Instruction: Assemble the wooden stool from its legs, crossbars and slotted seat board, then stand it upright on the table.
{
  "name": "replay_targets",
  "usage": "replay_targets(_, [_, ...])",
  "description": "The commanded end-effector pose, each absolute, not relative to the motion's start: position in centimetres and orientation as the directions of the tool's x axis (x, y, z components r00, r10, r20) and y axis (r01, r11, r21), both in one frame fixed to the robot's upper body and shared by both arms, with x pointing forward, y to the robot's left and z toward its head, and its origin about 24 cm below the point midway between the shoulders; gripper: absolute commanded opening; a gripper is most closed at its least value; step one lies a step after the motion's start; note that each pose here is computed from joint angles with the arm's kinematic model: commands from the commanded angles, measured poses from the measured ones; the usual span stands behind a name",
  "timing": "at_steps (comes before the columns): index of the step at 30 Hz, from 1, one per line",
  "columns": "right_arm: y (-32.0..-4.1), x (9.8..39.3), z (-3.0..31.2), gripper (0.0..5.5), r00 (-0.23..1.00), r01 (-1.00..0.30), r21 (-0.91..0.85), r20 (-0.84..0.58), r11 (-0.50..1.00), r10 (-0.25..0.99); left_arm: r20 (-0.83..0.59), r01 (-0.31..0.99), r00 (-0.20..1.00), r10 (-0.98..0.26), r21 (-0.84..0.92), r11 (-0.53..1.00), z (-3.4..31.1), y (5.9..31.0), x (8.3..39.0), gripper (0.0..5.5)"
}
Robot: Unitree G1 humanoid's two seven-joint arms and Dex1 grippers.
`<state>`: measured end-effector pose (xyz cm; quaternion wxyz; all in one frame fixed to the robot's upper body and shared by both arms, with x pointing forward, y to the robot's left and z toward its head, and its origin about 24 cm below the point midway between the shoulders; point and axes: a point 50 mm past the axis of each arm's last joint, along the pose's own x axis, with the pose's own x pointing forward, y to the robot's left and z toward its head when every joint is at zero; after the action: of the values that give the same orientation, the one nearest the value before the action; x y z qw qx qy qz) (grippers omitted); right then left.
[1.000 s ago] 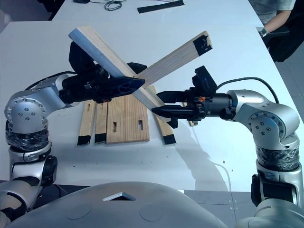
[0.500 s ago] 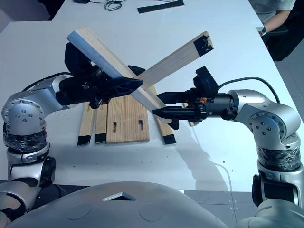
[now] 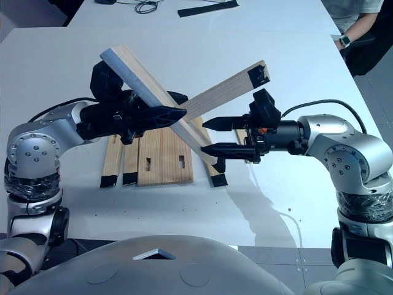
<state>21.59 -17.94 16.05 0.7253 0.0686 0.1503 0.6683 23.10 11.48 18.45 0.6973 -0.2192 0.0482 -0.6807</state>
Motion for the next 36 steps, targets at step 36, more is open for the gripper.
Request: replay_targets(36, [-22.7, 18.4, 11.6, 3.57, 0.401, -0.861, 0.165, -0.361, 0.481, 0.842, -0.237, 0.982, 0.176, -0.955, 0.107, 0.155, 16.7, 20.7, 21.6, 2.05])
